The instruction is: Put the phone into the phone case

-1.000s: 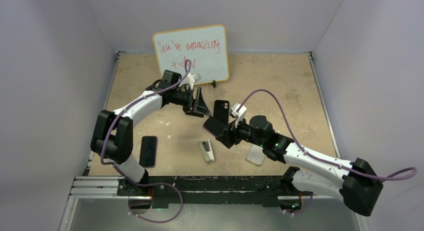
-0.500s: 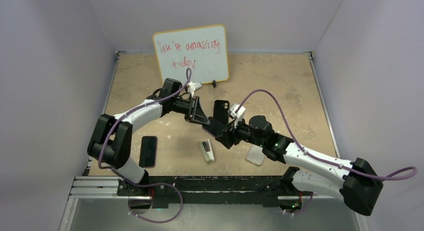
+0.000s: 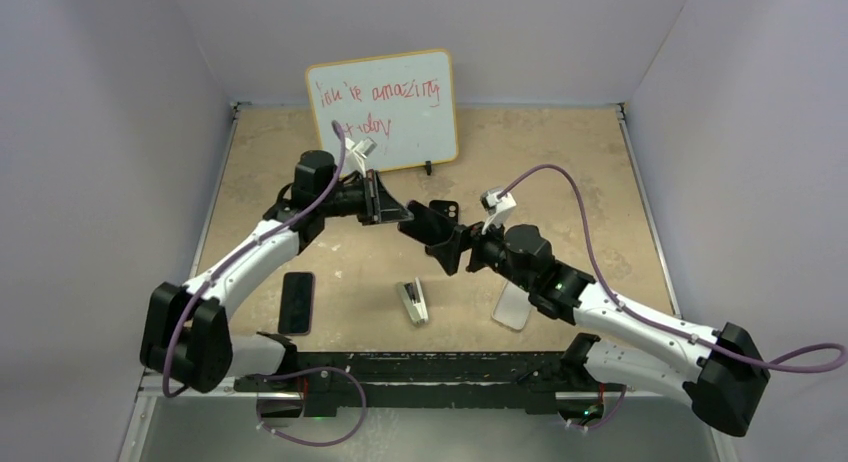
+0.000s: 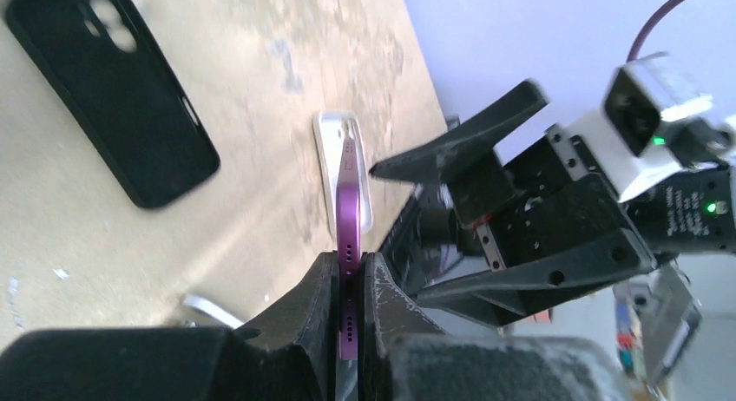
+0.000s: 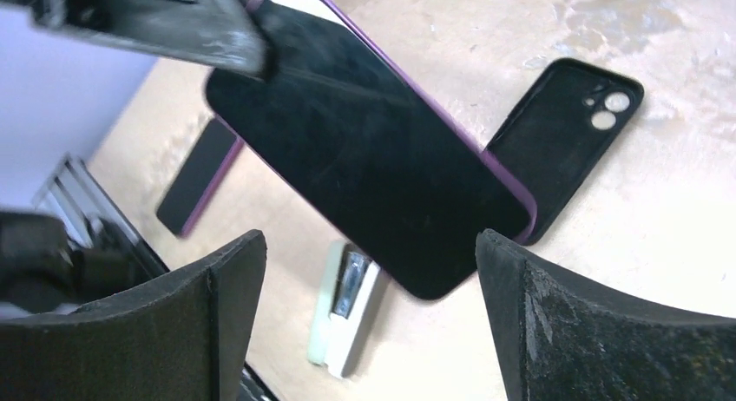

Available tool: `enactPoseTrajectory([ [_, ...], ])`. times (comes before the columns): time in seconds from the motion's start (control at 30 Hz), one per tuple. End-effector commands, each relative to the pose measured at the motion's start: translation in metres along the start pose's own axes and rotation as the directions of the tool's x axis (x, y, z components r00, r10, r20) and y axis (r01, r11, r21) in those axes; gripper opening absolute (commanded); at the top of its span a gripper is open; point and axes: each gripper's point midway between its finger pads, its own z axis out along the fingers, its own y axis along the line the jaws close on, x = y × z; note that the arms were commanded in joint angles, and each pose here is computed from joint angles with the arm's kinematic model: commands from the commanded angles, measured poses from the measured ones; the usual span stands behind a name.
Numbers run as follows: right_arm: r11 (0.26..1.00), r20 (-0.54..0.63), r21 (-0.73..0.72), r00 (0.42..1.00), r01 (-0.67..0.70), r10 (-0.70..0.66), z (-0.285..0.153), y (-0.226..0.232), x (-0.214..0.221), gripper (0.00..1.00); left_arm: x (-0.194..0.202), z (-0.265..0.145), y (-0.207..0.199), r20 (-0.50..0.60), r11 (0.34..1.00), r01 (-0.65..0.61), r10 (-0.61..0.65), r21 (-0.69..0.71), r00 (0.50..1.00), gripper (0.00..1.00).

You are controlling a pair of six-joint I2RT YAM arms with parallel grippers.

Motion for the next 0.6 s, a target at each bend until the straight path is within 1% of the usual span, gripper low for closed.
enactPoseTrajectory([
  [0.0,0.944,0.05,0.157,0.957,-0.29,0.286,0.007,-0.011,-0.017,0.86,-0.056,-0.02,-0.021,0.316,0.999,-0.025,0.033,-0.028,0.948,0.0],
  [0.03,0.924,0.04,0.15,0.936,-0.352,0.35,0.009,-0.007,-0.014,0.83,-0.062,-0.024,-0.022,0.37,0.999,-0.022,0.031,-0.027,0.929,0.0],
  [0.1,0.877,0.036,0.106,0.883,-0.468,0.467,0.013,0.005,-0.014,0.79,-0.071,-0.032,-0.028,0.464,1.0,0.02,-0.026,0.016,0.886,0.0],
  [0.17,0.817,0.052,0.022,0.817,-0.576,0.574,0.015,0.018,-0.019,0.77,-0.079,-0.041,-0.033,0.538,0.997,0.052,-0.075,0.059,0.84,0.0],
  [0.23,0.752,0.086,-0.08,0.747,-0.654,0.659,0.014,0.028,-0.031,0.76,-0.082,-0.048,-0.033,0.586,0.991,0.096,-0.135,0.097,0.799,0.0],
  [0.27,0.728,0.114,-0.141,0.719,-0.671,0.685,0.013,0.031,-0.041,0.75,-0.083,-0.05,-0.035,0.6,0.987,0.108,-0.16,0.122,0.784,0.0],
  [0.33,0.698,0.154,-0.223,0.682,-0.681,0.715,0.011,0.037,-0.059,0.71,-0.083,-0.055,-0.04,0.613,0.979,0.116,-0.195,0.165,0.766,0.0],
  [0.43,0.682,0.209,-0.27,0.65,-0.68,0.731,0.016,0.041,-0.085,0.71,-0.08,-0.059,-0.047,0.614,0.971,0.119,-0.223,0.207,0.757,0.0],
  [0.5,0.661,0.198,-0.281,0.632,-0.695,0.749,0.026,0.046,-0.093,0.71,-0.078,-0.063,-0.048,0.623,0.963,0.131,-0.253,0.235,0.74,0.0],
  [0.57,0.626,0.185,-0.335,0.602,-0.704,0.777,0.031,0.055,-0.105,0.69,-0.073,-0.067,-0.046,0.629,0.953,0.15,-0.287,0.263,0.722,0.0],
])
